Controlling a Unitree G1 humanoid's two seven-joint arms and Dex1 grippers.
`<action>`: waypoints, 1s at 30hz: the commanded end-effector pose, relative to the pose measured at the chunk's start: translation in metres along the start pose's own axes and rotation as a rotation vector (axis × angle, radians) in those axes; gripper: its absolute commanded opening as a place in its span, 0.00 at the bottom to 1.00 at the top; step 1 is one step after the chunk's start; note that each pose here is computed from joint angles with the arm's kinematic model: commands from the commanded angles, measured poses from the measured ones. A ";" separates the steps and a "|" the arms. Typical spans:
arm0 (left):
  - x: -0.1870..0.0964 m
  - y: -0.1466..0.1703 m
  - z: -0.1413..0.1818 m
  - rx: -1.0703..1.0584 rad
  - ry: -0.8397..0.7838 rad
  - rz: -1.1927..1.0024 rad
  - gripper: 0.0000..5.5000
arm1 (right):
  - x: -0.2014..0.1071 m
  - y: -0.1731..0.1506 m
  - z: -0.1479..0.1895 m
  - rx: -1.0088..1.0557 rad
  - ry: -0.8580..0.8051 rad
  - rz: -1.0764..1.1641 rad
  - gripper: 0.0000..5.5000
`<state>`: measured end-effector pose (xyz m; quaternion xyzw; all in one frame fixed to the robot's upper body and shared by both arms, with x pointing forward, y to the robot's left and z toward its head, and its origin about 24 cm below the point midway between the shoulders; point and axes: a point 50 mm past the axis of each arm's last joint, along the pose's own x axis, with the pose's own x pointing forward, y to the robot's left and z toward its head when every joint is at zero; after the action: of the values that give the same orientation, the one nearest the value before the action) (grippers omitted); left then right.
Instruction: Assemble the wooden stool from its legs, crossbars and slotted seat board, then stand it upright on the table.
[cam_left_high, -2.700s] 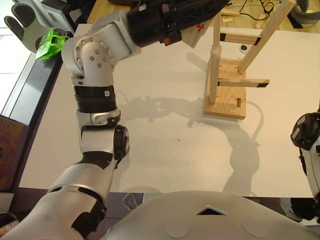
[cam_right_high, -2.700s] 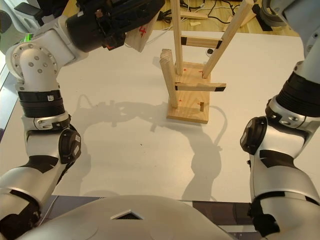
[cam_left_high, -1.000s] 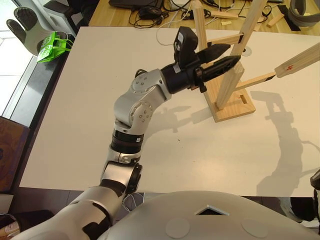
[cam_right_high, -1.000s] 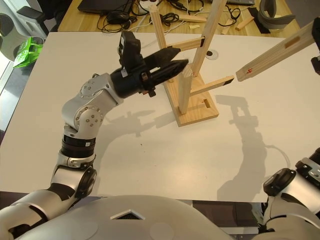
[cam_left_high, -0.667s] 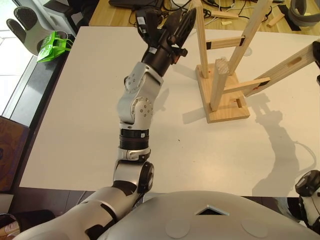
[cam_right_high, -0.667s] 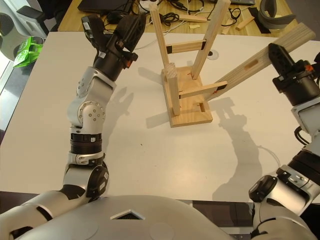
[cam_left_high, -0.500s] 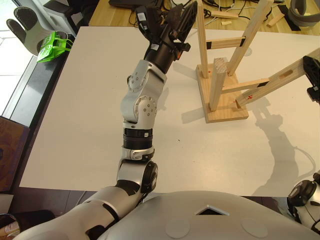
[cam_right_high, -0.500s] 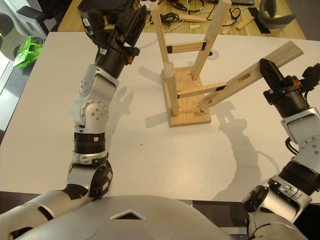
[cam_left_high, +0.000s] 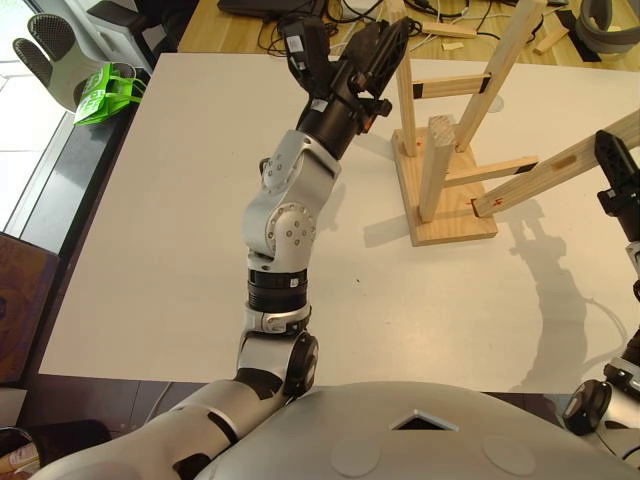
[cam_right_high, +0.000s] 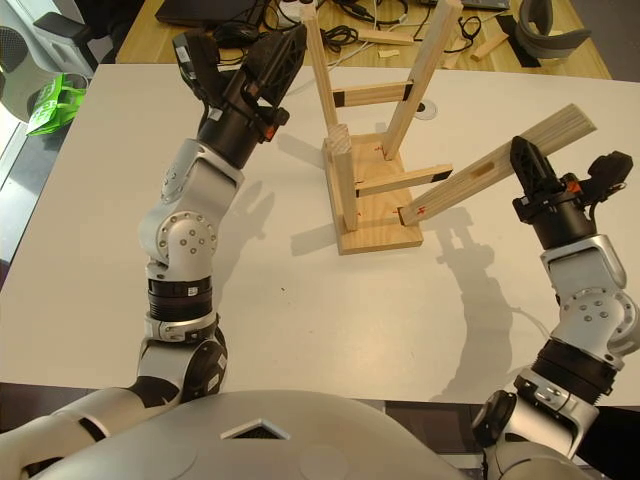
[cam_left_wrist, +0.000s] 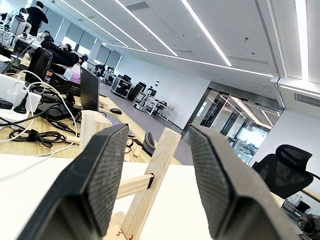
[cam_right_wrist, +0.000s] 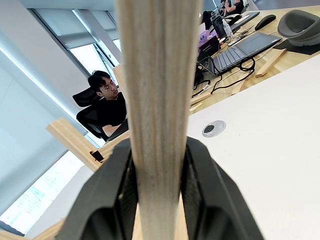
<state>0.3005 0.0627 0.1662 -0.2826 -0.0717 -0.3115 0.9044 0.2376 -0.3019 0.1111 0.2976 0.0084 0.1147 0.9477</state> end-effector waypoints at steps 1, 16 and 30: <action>-0.003 -0.002 -0.002 -0.010 0.016 0.008 0.41 | 0.000 -0.001 0.004 -0.058 0.007 0.001 0.18; -0.005 -0.004 -0.007 -0.024 0.015 0.015 0.41 | 0.001 -0.010 0.010 -0.253 0.155 0.031 0.18; -0.003 -0.008 -0.008 -0.023 -0.013 0.017 0.41 | 0.017 -0.027 0.009 -0.292 0.305 0.038 0.18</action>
<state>0.2944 0.0604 0.1623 -0.2894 -0.0719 -0.3035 0.9050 0.2657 -0.3172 0.1241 0.1615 0.0588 0.2040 0.9638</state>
